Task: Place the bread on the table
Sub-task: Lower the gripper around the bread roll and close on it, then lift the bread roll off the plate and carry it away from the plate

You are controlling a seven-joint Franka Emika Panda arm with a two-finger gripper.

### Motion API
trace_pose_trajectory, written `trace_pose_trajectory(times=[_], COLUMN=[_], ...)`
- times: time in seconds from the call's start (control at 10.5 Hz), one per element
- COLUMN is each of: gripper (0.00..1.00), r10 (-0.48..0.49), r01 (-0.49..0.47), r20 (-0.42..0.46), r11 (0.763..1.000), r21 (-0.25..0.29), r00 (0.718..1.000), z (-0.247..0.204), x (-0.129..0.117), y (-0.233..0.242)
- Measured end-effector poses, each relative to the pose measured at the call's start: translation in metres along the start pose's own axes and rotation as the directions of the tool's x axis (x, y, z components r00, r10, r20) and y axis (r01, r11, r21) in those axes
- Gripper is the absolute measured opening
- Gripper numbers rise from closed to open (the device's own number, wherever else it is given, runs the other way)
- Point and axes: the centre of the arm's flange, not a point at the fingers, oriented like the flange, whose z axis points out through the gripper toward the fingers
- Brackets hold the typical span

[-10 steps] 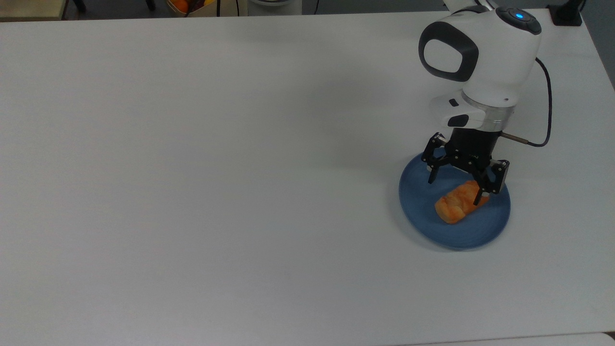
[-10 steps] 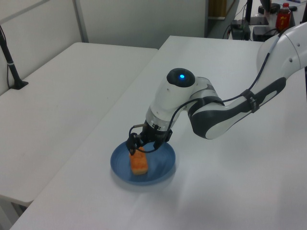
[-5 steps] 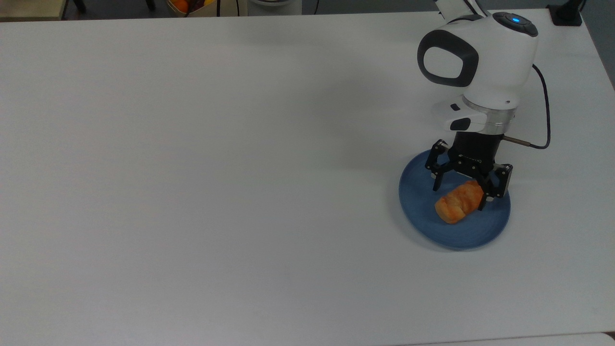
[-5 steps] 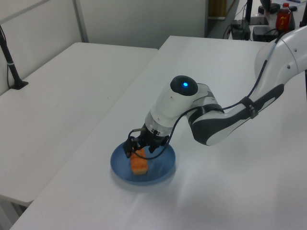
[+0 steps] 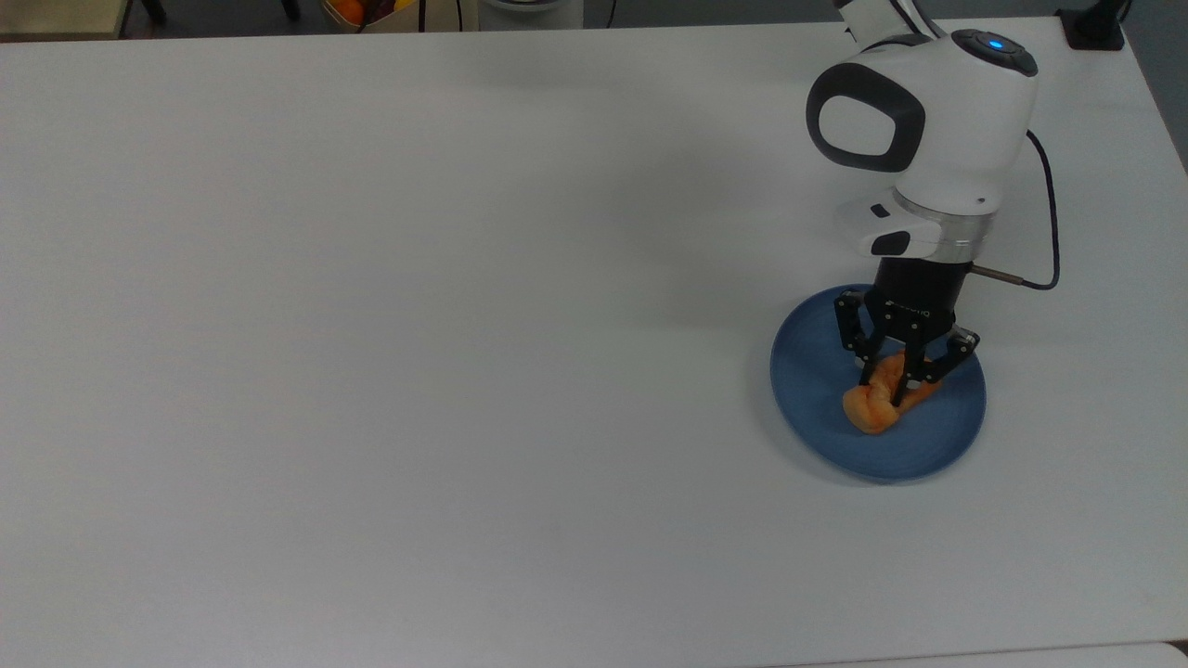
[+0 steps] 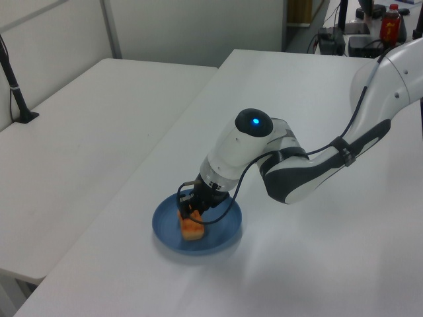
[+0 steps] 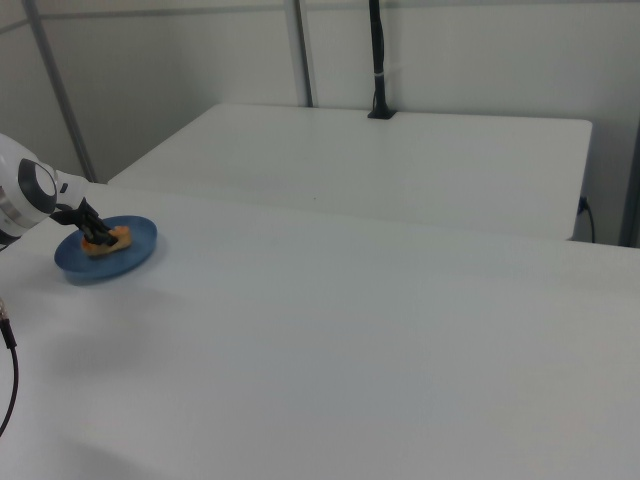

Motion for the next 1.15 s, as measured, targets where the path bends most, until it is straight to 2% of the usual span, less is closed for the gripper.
trace_pose_trajectory(times=[0.1, 0.38, 0.48, 0.67, 0.86, 0.96, 1.05, 1.15], gripper=[0.14, 0.12, 0.12, 0.12, 0.1, 0.1, 0.1, 0.1], r10=[-0.004, 0.002, 0.018, 0.016, -0.016, -0.052, -0.125, -0.191], r01=[0.004, -0.002, -0.017, -0.013, 0.011, 0.041, 0.108, 0.166], r20=[0.0, -0.008, -0.024, -0.033, 0.037, 0.072, 0.133, 0.2], r11=[1.0, 1.0, 1.0, 0.997, 0.992, 0.989, 0.986, 0.977], r21=[0.001, 0.005, 0.023, 0.08, 0.129, 0.145, 0.13, 0.137], r00=[1.0, 1.0, 1.0, 0.999, 0.999, 0.996, 0.983, 0.961], z=[0.0, -0.002, -0.012, -0.061, -0.1, -0.108, -0.115, -0.124], x=[0.0, 0.007, 0.024, 0.081, 0.149, 0.18, 0.211, 0.24], y=[0.0, -0.001, -0.003, -0.003, 0.026, 0.05, 0.082, 0.112])
